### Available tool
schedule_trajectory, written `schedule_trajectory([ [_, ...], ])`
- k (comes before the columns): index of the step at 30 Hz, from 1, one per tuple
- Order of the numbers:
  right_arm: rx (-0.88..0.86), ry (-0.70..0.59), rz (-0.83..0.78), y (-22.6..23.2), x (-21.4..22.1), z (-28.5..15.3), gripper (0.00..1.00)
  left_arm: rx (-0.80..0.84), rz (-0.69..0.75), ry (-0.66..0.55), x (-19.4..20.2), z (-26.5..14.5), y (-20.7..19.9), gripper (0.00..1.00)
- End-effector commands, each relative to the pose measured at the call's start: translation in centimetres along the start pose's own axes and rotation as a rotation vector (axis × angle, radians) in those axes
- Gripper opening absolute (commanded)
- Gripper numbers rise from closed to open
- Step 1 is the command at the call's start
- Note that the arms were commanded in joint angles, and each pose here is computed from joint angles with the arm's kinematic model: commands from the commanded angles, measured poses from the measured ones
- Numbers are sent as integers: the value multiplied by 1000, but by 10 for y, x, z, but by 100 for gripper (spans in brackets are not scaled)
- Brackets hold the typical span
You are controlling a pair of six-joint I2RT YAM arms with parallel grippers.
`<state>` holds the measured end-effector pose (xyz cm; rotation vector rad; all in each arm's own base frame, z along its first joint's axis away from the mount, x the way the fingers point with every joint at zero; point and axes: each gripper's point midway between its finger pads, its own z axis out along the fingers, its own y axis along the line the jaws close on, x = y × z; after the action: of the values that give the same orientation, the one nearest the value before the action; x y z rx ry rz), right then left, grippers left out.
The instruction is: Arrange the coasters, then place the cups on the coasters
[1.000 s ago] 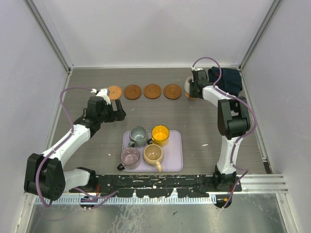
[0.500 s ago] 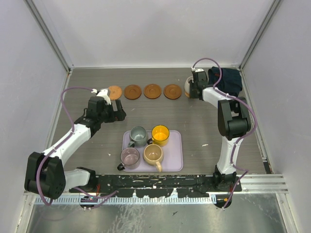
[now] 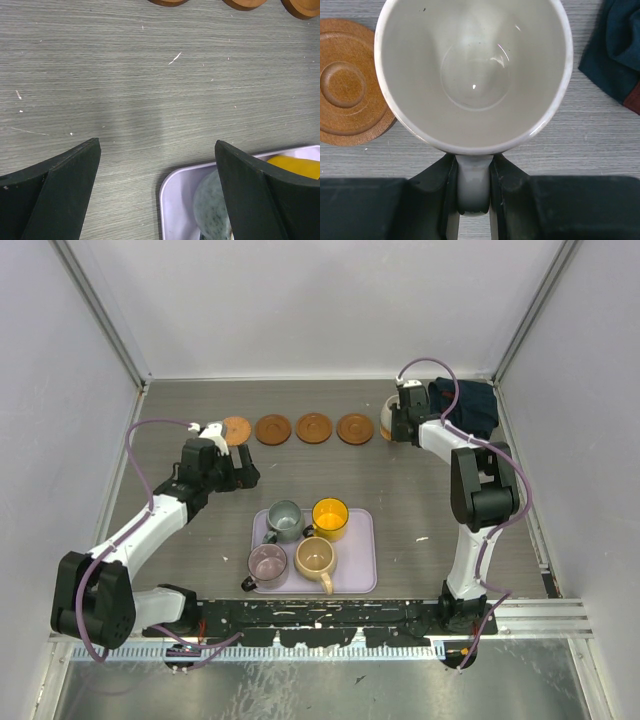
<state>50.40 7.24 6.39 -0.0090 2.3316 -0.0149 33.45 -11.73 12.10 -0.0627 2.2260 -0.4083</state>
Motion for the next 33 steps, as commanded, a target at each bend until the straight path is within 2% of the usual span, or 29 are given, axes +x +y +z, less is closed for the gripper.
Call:
schedule_trajectory([
  [1, -2, -214, 38, -2, -69, -30, 1, 31, 1, -73, -24, 0, -10, 98],
  [25, 1, -182, 49, -2, -53, -20, 1, 36, 1, -61, -20, 2, -10, 98],
  [33, 7, -171, 59, -2, -54, -21, 35, 37, 1, -58, -18, 3, -10, 98],
])
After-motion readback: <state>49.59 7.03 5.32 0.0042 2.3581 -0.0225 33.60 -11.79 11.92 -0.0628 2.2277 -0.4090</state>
